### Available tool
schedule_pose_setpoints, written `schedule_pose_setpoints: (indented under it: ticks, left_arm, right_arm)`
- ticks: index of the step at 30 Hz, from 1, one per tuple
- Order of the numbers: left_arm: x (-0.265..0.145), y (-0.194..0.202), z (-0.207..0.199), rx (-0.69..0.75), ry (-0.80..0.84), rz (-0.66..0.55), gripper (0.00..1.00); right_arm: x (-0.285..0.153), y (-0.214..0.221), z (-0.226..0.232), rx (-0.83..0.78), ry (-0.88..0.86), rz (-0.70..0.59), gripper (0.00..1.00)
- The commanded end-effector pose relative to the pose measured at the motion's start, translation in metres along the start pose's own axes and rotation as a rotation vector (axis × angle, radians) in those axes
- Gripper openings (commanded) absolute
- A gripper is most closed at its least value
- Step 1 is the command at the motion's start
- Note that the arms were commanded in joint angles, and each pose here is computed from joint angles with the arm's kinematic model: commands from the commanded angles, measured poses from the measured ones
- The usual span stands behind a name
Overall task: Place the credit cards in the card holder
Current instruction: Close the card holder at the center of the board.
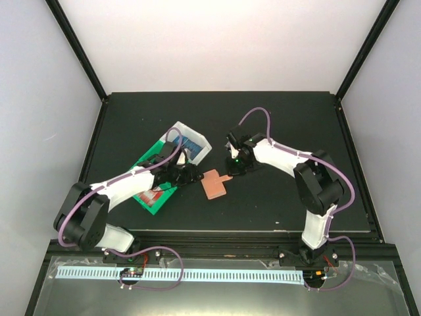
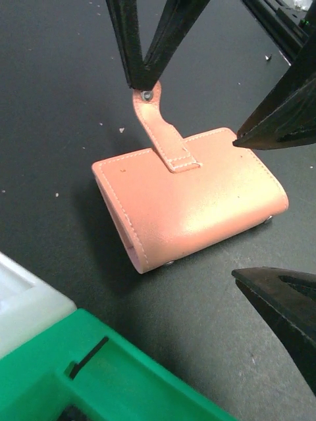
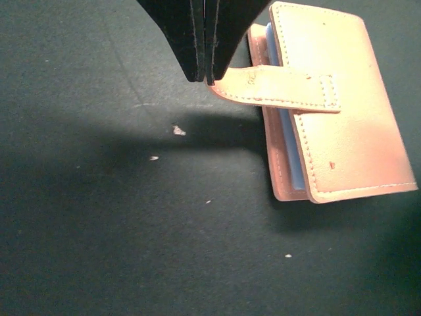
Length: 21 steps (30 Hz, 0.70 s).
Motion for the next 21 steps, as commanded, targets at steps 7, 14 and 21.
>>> schedule_pose_setpoints:
  ticks: [7,14,21]
  left_arm:
    - [0.04,0.026,-0.005,-0.073,0.006,0.105,0.52]
    - [0.056,0.036,0.015,-0.145,-0.195,0.095,0.38]
    - [0.056,0.036,0.024,-0.153,-0.294,0.075,0.38]
  right_arm:
    - [-0.009,-0.016,-0.01,-0.041,0.121,-0.043,0.15]
    - [-0.039,-0.016,-0.009,-0.041,0.202,-0.09,0.35]
    - [-0.036,-0.012,0.028,-0.066,-0.02,-0.101,0.33]
Point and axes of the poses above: each gripper's point midway between its finger pads, its own x axis out along the fingers, its own z axis along the line the jaws close on, y = z × x, the point moved 5 cm from there along -x, back along the fingers, and after that the axes turned 13 degrees about -x, right-handed, at the moved point
